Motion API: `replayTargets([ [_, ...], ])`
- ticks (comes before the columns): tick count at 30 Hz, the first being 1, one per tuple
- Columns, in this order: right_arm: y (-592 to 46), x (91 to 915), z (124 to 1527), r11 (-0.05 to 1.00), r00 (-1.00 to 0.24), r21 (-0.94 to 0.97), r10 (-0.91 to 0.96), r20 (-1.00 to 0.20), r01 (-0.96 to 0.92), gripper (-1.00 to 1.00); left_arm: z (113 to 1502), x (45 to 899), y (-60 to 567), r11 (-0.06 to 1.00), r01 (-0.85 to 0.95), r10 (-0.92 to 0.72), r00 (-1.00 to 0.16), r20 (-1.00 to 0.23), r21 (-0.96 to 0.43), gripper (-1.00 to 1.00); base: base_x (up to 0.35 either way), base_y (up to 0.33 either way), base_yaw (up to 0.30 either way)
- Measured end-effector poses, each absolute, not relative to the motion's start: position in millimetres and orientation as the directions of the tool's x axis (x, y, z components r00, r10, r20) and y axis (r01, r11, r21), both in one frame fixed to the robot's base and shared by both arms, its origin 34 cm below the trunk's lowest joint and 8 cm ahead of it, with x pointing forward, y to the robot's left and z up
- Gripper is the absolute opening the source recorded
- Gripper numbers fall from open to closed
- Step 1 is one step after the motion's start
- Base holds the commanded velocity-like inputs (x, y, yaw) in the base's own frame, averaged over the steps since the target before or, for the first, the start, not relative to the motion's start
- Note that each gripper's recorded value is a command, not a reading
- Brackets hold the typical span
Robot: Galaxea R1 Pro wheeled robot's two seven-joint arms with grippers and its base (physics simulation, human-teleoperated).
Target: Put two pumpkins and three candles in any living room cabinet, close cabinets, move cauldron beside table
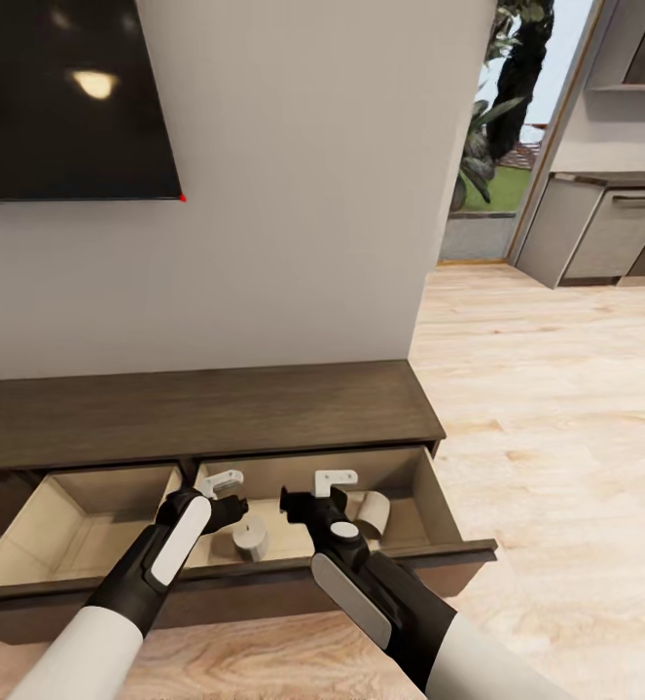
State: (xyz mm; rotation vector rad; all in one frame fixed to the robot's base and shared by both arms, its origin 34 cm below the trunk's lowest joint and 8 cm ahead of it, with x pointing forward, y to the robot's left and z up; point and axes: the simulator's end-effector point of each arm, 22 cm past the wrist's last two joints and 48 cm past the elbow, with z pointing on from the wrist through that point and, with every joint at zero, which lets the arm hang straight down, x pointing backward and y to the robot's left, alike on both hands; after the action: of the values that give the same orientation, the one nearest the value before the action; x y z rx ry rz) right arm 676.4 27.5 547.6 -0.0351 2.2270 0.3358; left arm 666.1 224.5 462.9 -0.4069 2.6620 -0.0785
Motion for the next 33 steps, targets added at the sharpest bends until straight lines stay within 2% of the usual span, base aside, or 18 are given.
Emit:
replayTargets([
  [23, 26.1, 692.1, 603.7, 0.96, -0.596, 0.251, 0.132, -0.792, -0.121, 1.0, 527.8, 687.1, 223.6, 0.954, -0.266, -0.3, -0.838, -0.456, -0.139, 1.0, -0.002, 0.0, 0.0],
  [33, 28.2, 695.7, 623.6, 0.955, -0.598, 0.272, 0.15, -0.787, -0.119, 1.0, 548.0, 690.8, 229.4, 0.953, -0.272, -0.302, -0.836, -0.458, -0.132, 1.0, -0.15, 0.042, 0.0],
])
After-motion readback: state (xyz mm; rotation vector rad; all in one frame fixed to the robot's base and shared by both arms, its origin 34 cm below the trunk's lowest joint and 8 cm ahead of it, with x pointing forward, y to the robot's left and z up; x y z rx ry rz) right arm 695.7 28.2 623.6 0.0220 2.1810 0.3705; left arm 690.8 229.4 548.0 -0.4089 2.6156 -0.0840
